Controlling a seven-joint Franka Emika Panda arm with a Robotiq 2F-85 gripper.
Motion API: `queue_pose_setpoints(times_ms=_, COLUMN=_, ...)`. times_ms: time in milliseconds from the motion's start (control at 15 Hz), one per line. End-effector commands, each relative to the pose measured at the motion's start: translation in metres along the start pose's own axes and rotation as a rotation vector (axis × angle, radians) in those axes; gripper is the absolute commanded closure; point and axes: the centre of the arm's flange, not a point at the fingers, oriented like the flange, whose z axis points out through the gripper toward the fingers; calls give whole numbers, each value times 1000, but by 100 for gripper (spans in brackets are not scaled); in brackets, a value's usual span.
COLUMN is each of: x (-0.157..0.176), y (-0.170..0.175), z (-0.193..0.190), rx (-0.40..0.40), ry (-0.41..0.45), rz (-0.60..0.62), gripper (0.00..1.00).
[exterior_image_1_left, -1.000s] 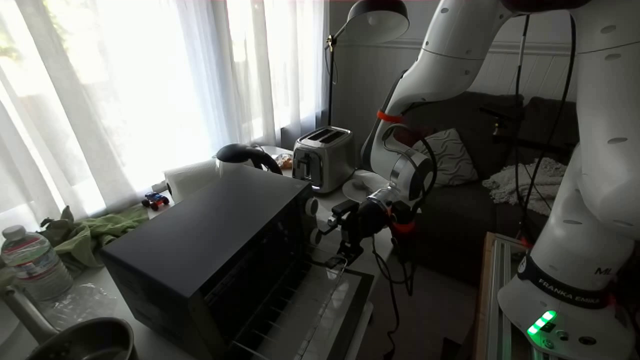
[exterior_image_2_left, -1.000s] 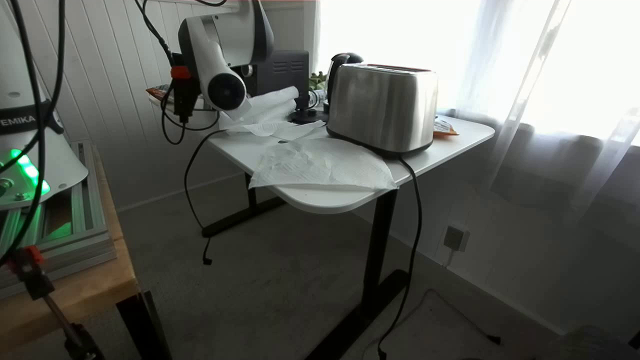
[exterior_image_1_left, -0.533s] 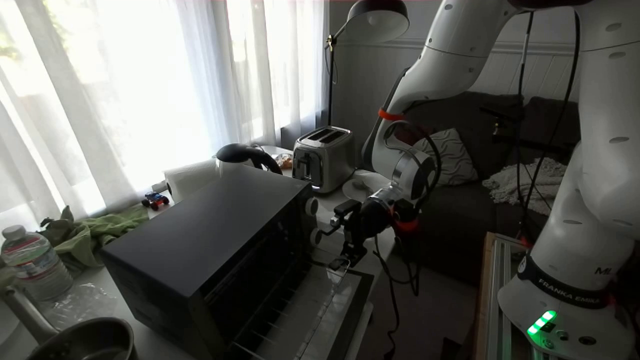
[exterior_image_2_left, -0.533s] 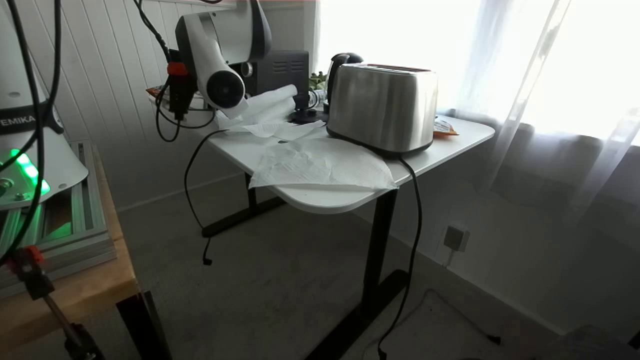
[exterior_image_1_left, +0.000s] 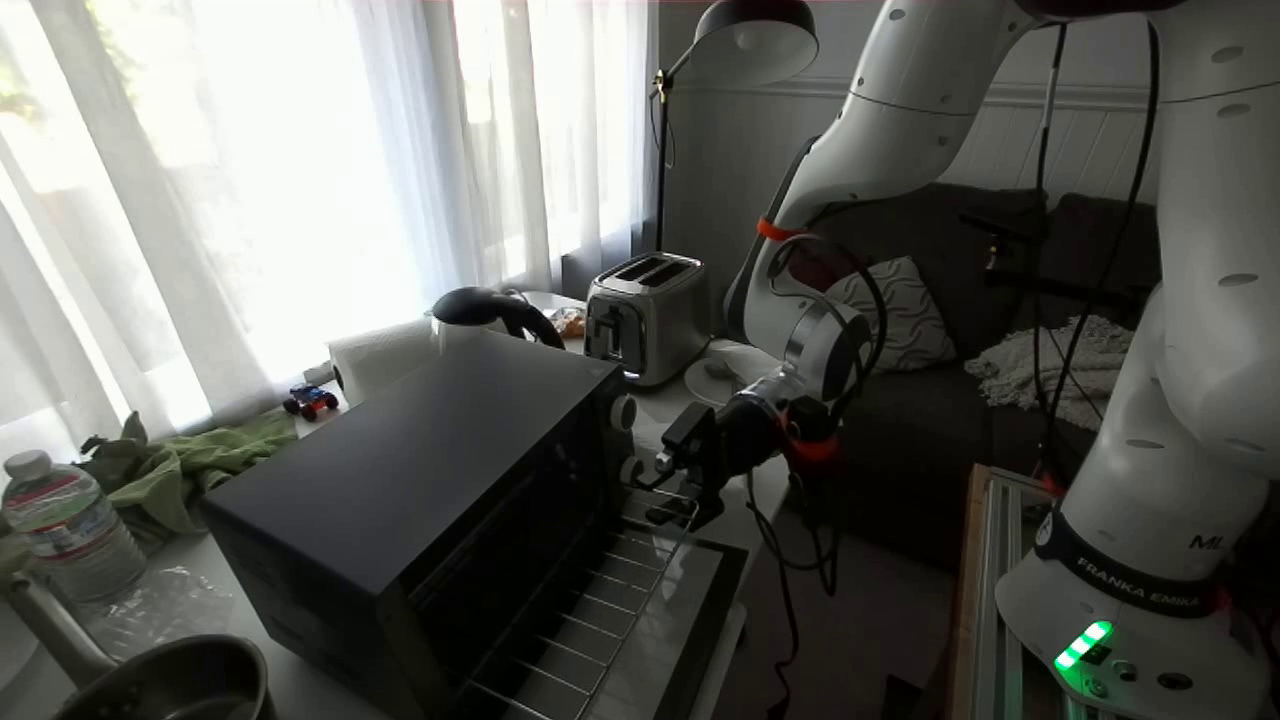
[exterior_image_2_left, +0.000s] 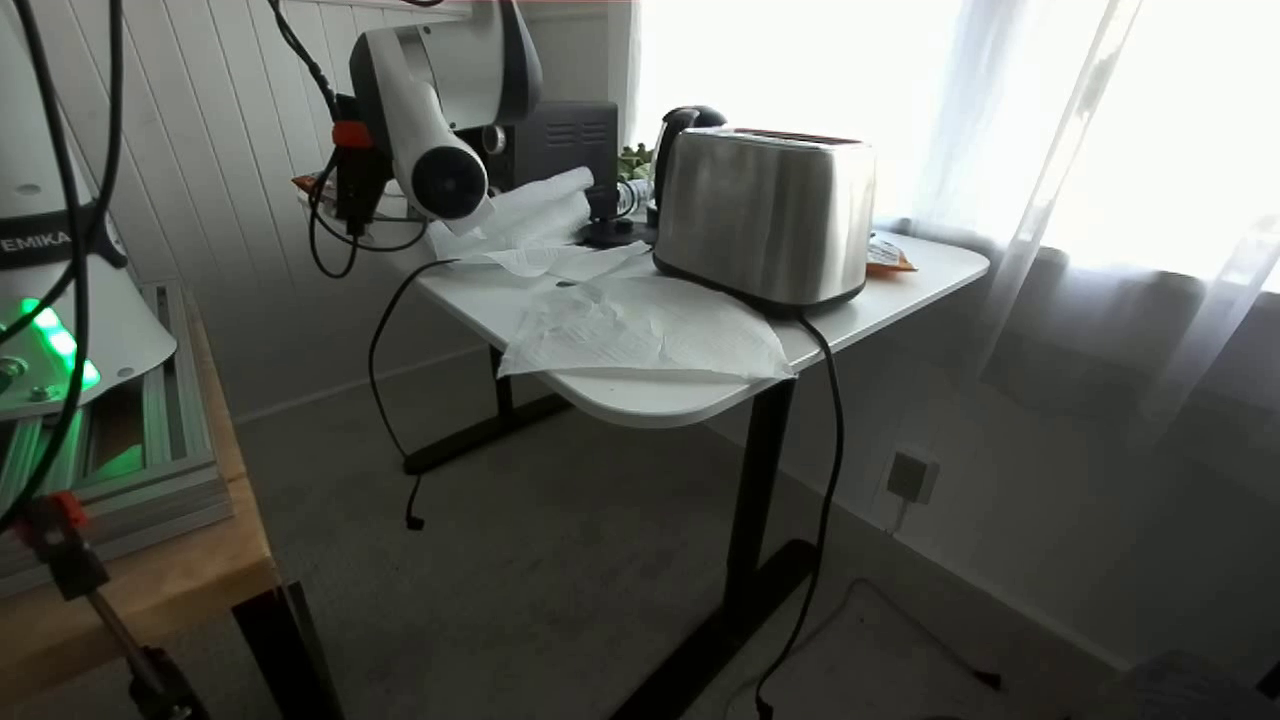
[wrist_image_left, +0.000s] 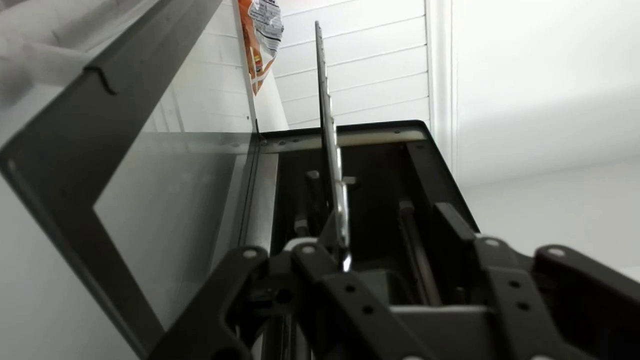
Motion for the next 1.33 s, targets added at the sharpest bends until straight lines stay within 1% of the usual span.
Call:
queue_pose_setpoints(times_ms=0, x=-5, y=-3, z=10, rx=35, ry=-1, rz=29, gripper=82)
queue_pose_setpoints(times_ms=133, x=-5, y=4, z=14, rx=49, ry=-1, rz=37, gripper=95)
queue_pose_setpoints(times_ms=267, x=-6, y=10, z=20, rx=56, ry=0, rz=47, gripper=100)
queue_pose_setpoints(times_ms=400, x=-6, y=11, z=26, rx=79, ry=1, rz=48, gripper=100)
queue_pose_setpoints(times_ms=467, x=-6, y=11, z=28, rx=92, ry=1, rz=46, gripper=98)
queue_pose_setpoints(times_ms=600, x=-6, y=10, z=30, rx=102, ry=5, rz=44, gripper=98)
queue_pose_setpoints(times_ms=1267, x=10, y=9, z=47, rx=108, ry=38, rz=46, gripper=98)
